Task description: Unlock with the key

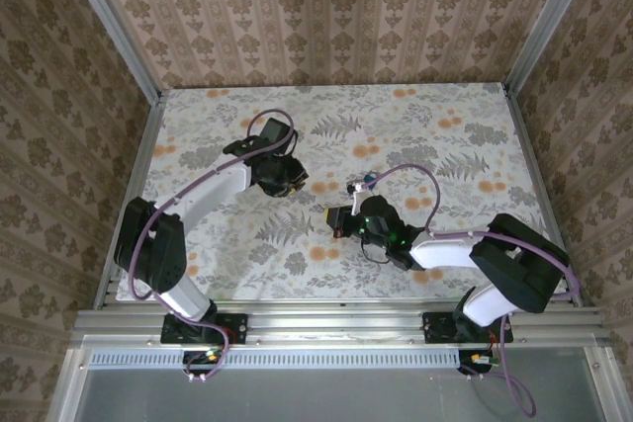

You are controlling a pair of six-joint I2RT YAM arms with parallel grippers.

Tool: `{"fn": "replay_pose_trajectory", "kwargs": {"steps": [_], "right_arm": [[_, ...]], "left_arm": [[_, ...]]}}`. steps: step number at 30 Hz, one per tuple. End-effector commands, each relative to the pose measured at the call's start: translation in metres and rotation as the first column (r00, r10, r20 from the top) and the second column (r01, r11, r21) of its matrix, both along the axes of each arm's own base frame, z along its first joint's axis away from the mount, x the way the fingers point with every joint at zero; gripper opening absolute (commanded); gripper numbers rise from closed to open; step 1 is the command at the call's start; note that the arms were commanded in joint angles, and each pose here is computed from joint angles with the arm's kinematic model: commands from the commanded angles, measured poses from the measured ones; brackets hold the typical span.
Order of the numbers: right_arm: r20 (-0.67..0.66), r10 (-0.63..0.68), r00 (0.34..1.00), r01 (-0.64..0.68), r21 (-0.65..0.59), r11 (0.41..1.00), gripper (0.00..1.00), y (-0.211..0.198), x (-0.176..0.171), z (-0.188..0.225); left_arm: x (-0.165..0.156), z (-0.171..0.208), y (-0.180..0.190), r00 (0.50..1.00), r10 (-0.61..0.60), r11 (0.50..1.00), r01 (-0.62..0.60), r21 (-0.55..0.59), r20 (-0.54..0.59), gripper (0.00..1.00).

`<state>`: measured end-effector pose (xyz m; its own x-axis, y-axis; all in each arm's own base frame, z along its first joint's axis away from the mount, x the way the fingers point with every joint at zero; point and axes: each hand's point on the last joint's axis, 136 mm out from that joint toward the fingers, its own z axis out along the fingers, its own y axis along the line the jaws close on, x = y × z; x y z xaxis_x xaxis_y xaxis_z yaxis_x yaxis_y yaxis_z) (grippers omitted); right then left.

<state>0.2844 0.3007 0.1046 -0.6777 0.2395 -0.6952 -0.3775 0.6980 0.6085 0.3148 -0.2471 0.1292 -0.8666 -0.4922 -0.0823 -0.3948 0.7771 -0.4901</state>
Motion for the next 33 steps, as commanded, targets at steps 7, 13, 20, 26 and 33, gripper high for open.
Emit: {"fn": "replay_pose_trajectory", "kwargs": {"steps": [7,13,20,26,33], "right_arm": [[0.043,-0.053,0.998,0.049,0.083,0.995,0.00,0.013,0.015,0.016],[0.048,-0.060,0.997,0.056,0.083,0.995,0.00,0.018,0.017,0.014],[0.048,-0.086,0.995,0.082,0.080,0.993,0.00,0.019,0.023,0.013],[0.050,-0.098,0.994,0.094,0.086,0.992,0.00,0.020,0.027,0.013],[0.076,-0.104,0.992,0.097,0.086,0.992,0.00,0.022,0.028,0.021]], "left_arm": [[-0.004,0.010,-0.007,1.000,0.000,0.999,0.000,-0.050,0.011,0.22],[-0.007,0.007,-0.010,1.000,-0.022,0.999,0.022,-0.028,-0.005,0.23],[-0.009,0.003,-0.013,0.999,-0.033,0.999,0.033,-0.025,-0.018,0.25],[-0.011,0.000,-0.016,0.999,-0.039,0.999,0.038,-0.028,-0.024,0.26],[-0.010,-0.002,-0.018,0.999,-0.041,0.999,0.040,-0.036,-0.030,0.26]]}}
